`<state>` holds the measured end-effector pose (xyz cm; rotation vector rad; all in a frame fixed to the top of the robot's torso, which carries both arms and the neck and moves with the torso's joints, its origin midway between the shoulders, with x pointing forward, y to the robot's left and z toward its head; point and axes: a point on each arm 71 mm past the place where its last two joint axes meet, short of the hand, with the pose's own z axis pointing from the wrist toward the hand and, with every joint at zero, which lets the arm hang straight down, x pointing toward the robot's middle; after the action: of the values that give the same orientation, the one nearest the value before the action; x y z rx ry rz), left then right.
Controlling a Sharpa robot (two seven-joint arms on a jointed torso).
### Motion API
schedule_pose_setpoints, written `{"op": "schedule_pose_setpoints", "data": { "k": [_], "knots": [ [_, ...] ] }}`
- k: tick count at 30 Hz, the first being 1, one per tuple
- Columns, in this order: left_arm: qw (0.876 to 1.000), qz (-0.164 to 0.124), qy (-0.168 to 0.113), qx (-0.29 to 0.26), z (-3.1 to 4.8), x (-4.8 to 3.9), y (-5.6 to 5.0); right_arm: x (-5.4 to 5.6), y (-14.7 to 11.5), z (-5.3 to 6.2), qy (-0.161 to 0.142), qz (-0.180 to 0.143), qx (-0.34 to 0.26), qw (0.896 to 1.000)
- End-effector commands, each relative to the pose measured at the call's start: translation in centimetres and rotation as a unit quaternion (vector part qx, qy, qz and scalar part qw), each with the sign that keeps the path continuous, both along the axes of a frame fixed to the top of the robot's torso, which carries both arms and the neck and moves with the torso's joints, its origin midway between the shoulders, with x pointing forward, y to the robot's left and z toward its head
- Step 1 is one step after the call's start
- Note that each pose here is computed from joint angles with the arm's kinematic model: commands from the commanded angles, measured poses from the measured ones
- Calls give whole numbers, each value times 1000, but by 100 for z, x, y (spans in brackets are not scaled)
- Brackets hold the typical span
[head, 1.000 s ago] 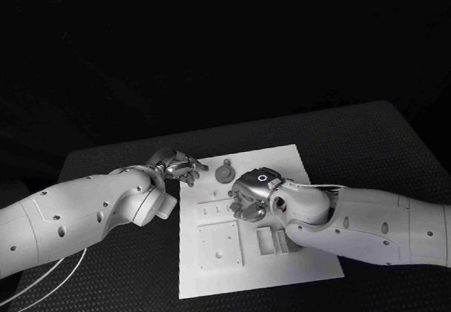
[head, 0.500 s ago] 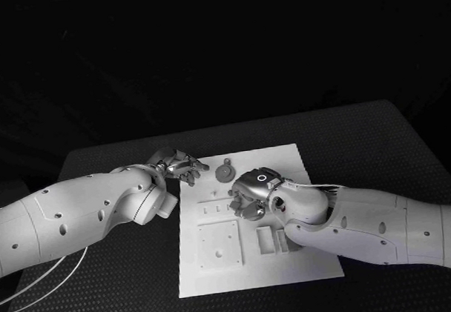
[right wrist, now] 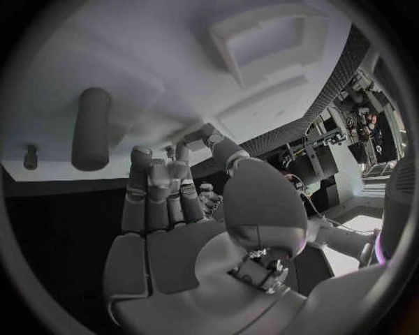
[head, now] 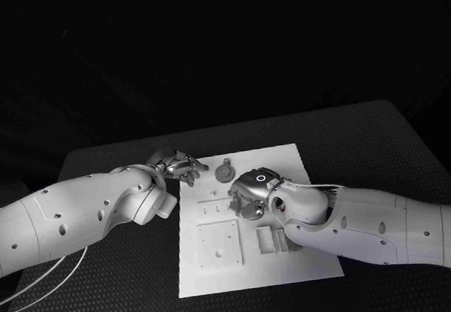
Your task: Assemble the parts on the task board
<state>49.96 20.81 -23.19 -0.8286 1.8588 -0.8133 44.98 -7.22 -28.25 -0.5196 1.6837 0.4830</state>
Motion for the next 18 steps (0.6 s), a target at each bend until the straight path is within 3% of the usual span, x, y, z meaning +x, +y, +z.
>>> {"op": "schedule_pose_setpoints", "data": {
  "k": [1, 18],
  "knots": [
    [1000, -9, 7, -3, -3, -11, -34, -2, -14, -7, -3, 5, 2, 1000],
    [1000, -20, 15, -2, -17, -23, -64, -23, -65, 37, -10, 10, 34, 999]
  ]
}}
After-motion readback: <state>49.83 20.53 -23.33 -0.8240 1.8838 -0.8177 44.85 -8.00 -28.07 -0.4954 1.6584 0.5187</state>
